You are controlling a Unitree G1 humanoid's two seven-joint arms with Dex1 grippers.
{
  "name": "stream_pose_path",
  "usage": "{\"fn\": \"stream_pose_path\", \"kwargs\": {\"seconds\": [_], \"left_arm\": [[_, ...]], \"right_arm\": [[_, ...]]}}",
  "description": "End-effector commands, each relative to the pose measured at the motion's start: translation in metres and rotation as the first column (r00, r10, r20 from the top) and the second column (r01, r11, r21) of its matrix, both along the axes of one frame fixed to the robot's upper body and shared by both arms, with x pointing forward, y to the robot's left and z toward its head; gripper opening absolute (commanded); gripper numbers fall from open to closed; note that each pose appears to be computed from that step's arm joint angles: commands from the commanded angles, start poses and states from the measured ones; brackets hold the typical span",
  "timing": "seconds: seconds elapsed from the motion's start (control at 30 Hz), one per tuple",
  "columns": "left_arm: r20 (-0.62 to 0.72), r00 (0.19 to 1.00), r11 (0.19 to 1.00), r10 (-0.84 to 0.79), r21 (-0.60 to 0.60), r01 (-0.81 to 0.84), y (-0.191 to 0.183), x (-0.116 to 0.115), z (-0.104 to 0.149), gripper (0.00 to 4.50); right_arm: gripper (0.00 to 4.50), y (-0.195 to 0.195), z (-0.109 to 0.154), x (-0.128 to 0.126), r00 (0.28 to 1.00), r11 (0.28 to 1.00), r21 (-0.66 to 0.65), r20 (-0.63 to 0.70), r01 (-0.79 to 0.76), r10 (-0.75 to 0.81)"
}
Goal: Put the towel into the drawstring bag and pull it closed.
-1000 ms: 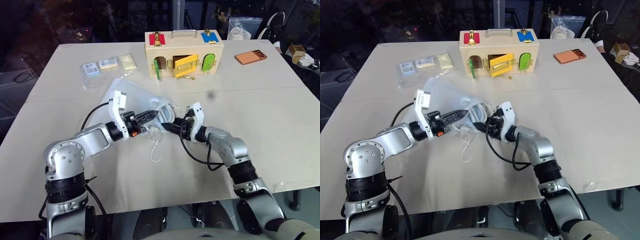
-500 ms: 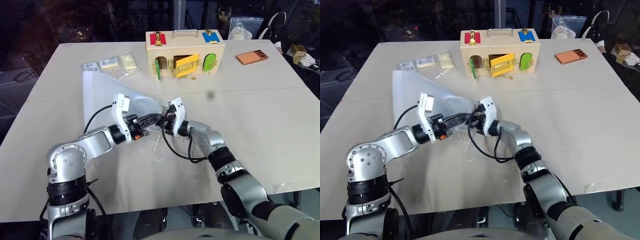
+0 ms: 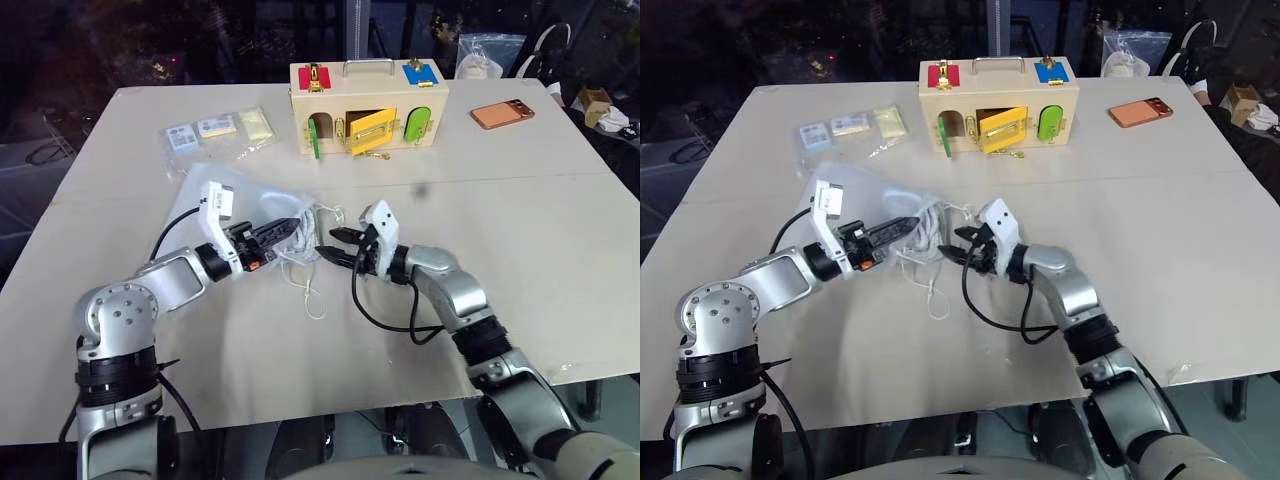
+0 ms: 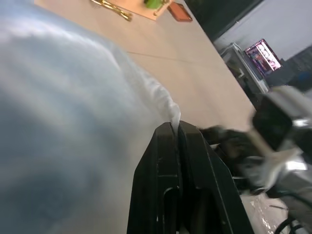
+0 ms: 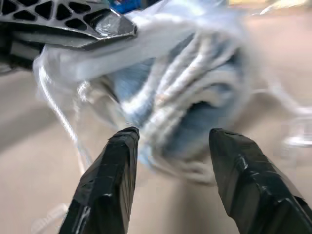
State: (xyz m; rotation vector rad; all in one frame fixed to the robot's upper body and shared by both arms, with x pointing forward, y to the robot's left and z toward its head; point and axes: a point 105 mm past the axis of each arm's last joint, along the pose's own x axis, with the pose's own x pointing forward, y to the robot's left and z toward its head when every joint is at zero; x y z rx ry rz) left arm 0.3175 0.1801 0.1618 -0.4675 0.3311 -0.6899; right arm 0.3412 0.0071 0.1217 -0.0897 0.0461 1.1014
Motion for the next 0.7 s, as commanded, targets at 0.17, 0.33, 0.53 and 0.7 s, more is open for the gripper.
{"fn": "stream_pose_path", "kwargs": {"seconds": [0.17,0.33,0.53,0.7], "left_arm": [[0.09,0.994,0.998,-0.056,0.015,0.055,0.004,0.002,0.017,0.0],[0.105,0.992,0.998,-0.066,0.031,0.063,0.004,0.002,0.019,0.0],[0.132,0.99,0.998,-0.057,0.041,0.052,0.003,0.0,0.023,0.0],[0.172,0.982,0.996,-0.079,0.053,0.071,0.001,-0.001,0.034,0.0]], "right_arm": [[2.56,0.0,0.009,0.04,0.971,0.971,-0.044,0.064,0.234,-0.231],[2.56,0.013,0.002,0.06,0.955,0.953,-0.06,0.028,0.296,-0.295],[2.03,0.013,-0.007,0.078,0.912,0.901,-0.145,0.113,0.409,-0.395],[0.03,0.001,0.01,0.083,0.868,0.875,-0.109,0.235,0.472,-0.439]]}}
